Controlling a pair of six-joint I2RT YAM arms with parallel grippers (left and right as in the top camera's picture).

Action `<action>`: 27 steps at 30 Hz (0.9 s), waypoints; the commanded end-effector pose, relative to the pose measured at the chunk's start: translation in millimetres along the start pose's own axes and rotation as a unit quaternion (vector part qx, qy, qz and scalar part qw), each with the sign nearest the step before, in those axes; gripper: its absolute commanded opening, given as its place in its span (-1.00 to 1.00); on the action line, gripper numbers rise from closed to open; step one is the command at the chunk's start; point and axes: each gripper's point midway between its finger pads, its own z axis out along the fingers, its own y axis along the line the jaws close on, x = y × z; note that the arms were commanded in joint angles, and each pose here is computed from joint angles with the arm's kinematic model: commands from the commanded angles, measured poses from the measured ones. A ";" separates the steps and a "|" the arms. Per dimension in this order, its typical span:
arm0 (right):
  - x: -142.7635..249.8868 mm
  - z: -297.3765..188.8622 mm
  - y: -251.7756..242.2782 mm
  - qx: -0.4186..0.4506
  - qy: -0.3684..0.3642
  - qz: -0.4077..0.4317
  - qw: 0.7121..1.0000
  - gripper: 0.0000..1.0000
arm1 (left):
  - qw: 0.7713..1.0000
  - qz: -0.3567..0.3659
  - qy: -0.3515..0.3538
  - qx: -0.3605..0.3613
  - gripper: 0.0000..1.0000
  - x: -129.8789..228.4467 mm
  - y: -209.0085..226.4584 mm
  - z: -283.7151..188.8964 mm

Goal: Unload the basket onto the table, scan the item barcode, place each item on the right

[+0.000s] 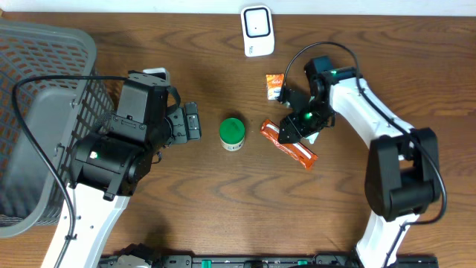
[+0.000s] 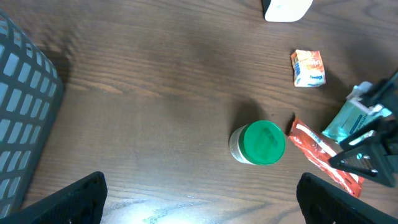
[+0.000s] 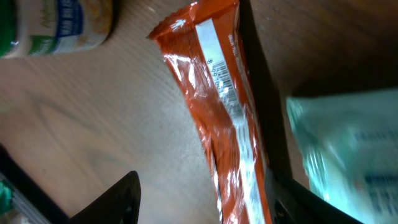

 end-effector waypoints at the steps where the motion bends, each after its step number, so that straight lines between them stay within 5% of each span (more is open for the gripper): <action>1: -0.2 15.2 -7.3 -0.002 0.009 -0.021 1.000 0.19 | 1.000 0.003 -0.002 -0.008 0.95 -2.4 3.0 0.3; 11: 9.3 37.7 -36.9 0.022 0.039 -0.001 0.999 0.40 | 1.000 0.003 -0.002 -0.008 0.96 -2.4 3.0 0.3; 18: 49.8 56.5 -38.0 -0.013 0.123 0.022 0.992 0.18 | 1.000 0.003 -0.002 -0.008 0.96 -2.4 3.0 0.3; 27: 65.4 72.0 -40.6 -0.020 0.129 0.031 0.991 0.15 | 1.000 0.003 -0.002 -0.008 0.96 -2.4 3.0 0.3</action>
